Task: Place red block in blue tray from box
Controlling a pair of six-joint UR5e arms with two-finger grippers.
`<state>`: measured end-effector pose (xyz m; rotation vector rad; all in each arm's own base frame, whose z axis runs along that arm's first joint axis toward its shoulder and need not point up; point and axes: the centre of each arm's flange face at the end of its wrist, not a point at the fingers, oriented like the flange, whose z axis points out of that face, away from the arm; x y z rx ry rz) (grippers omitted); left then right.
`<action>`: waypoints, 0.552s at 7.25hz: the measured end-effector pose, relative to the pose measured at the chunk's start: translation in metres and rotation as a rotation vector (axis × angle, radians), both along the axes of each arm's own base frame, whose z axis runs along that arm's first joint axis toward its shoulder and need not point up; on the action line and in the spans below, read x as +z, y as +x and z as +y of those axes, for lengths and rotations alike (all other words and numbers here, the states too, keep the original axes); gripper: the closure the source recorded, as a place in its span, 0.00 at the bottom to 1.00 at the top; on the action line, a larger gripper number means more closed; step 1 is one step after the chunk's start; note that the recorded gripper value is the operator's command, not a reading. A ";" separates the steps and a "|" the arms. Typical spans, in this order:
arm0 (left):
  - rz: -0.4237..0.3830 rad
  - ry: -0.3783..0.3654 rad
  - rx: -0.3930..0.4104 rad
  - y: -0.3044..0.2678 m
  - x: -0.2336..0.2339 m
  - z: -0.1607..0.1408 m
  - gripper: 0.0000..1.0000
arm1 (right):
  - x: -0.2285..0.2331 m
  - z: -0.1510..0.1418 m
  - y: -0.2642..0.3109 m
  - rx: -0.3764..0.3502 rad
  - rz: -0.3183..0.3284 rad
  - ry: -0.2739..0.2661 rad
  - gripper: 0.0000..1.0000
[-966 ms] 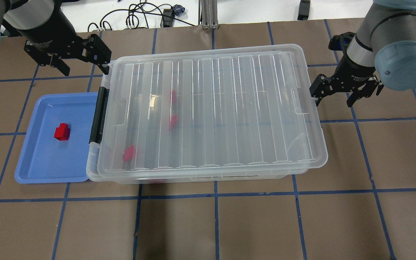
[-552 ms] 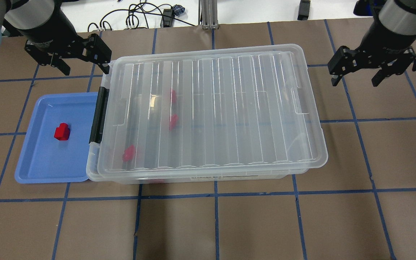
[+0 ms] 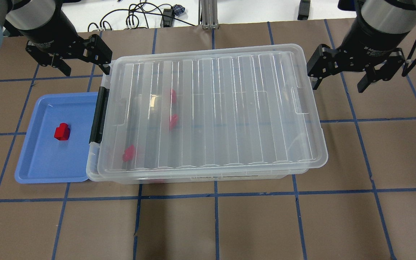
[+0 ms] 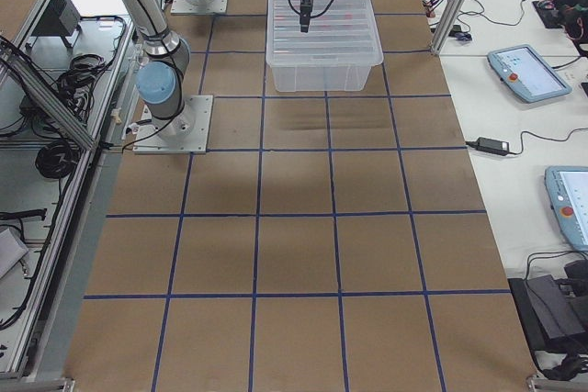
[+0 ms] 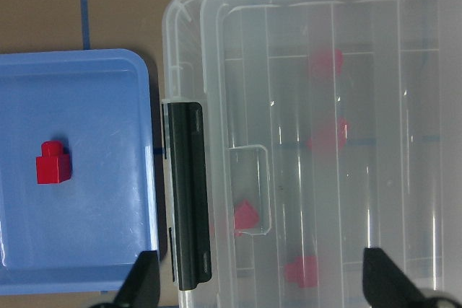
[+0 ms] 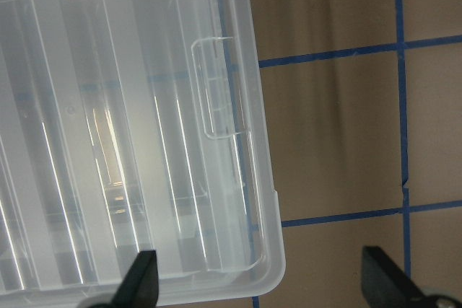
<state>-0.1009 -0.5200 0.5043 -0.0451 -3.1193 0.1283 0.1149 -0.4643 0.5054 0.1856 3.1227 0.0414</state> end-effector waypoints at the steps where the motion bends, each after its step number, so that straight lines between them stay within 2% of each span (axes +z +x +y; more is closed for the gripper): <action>1: -0.001 0.001 0.001 0.000 0.000 0.000 0.00 | -0.003 0.002 0.007 -0.001 0.002 0.008 0.00; 4: -0.001 0.001 0.001 0.001 0.000 0.000 0.00 | -0.015 0.003 0.019 -0.002 0.003 0.024 0.00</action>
